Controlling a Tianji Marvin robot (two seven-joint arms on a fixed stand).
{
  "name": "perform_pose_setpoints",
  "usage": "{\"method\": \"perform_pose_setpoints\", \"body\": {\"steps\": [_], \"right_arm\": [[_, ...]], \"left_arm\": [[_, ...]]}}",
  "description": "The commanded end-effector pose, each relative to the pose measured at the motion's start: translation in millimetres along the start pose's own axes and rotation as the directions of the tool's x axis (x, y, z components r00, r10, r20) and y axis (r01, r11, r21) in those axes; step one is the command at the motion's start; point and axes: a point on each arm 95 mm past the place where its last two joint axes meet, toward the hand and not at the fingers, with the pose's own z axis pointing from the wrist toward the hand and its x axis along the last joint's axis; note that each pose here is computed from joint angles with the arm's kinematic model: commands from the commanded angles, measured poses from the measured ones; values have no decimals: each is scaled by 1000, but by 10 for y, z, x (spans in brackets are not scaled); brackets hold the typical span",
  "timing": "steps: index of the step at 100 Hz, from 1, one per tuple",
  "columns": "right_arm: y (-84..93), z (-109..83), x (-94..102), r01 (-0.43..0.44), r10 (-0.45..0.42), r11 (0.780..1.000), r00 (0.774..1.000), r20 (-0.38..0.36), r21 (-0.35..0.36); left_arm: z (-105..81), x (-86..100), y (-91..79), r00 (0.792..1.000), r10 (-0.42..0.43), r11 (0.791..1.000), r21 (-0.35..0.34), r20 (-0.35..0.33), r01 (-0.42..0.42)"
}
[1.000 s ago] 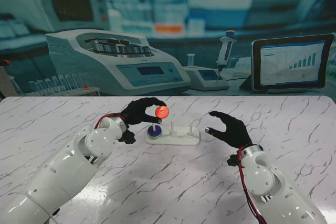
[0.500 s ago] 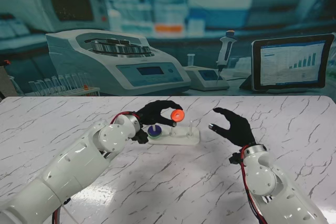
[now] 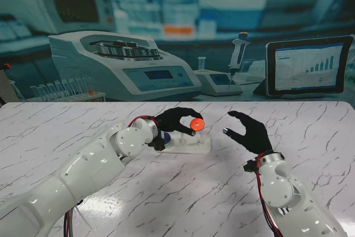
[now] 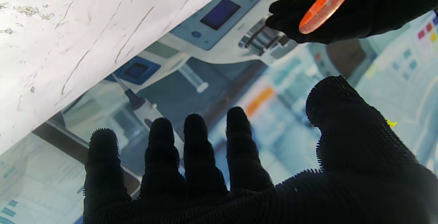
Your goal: Move the three rings of the Hanoi Tower from the left rod to the right rod
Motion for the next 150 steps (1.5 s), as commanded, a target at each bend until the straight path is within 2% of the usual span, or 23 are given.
{"method": "perform_pose_setpoints", "body": {"steps": [1, 34, 94, 130, 150], "right_arm": [[-37, -21, 38, -13, 13, 1000, 1000, -7, -3], [-13, -23, 40, -12, 12, 1000, 1000, -12, -13], [-3, -29, 40, -14, 14, 1000, 1000, -16, -18], [-4, -31, 37, -14, 14, 1000, 1000, -15, -17], [-3, -31, 38, -16, 15, 1000, 1000, -15, -19]], "left_arm": [[65, 93, 12, 999, -8, 1000, -14, -40, 7], [172, 72, 55, 1000, -6, 999, -54, -24, 4], [247, 36, 110, 1000, 17, 994, -109, 2, -16], [263, 61, 91, 1000, 21, 994, -103, 1, -21], [276, 42, 92, 998, 55, 990, -133, 6, -54]]}}
